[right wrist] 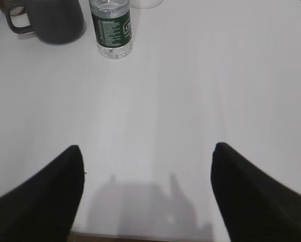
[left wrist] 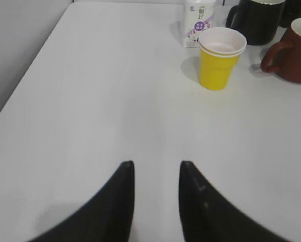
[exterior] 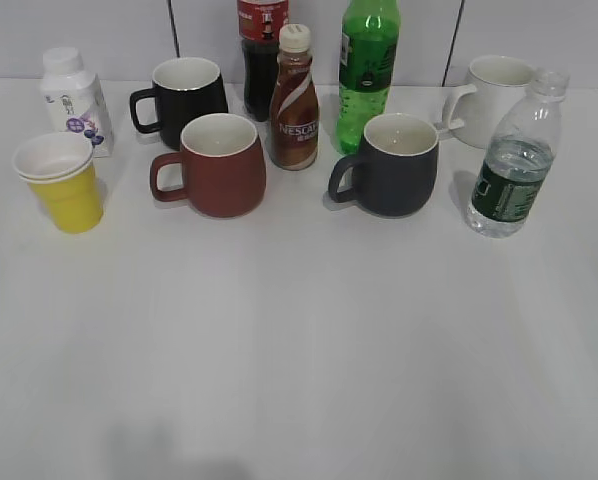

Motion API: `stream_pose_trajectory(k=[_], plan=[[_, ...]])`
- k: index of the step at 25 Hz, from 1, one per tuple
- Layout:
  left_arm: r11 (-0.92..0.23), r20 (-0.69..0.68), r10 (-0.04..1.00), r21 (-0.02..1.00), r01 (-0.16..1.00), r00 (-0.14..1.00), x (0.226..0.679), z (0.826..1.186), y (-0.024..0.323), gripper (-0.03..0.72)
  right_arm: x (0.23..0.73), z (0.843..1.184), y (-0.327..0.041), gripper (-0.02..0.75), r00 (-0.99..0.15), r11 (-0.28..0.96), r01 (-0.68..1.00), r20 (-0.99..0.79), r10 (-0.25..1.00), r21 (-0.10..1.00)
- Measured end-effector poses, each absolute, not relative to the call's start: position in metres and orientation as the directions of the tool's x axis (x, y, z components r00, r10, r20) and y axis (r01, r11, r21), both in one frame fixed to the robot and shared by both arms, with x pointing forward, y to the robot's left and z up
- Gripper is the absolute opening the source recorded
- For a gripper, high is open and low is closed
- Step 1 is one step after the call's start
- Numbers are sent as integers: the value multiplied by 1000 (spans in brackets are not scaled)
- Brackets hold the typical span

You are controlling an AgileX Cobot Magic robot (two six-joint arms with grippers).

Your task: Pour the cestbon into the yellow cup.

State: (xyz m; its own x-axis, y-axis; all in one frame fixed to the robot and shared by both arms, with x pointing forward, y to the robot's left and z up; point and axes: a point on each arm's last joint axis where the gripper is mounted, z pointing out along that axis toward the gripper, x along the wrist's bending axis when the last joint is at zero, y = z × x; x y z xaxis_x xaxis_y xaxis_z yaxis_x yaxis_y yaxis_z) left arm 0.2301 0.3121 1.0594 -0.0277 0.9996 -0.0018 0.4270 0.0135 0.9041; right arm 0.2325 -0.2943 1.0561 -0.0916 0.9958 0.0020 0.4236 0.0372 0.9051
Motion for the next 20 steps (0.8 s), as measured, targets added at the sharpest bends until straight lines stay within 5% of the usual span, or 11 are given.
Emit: stream_pose_trajectory(k=[20], plan=[[13,-2,1000,904,427,-28,230,1059,312,239,233,1056,-294,586,-92,37,424,2,996,905]])
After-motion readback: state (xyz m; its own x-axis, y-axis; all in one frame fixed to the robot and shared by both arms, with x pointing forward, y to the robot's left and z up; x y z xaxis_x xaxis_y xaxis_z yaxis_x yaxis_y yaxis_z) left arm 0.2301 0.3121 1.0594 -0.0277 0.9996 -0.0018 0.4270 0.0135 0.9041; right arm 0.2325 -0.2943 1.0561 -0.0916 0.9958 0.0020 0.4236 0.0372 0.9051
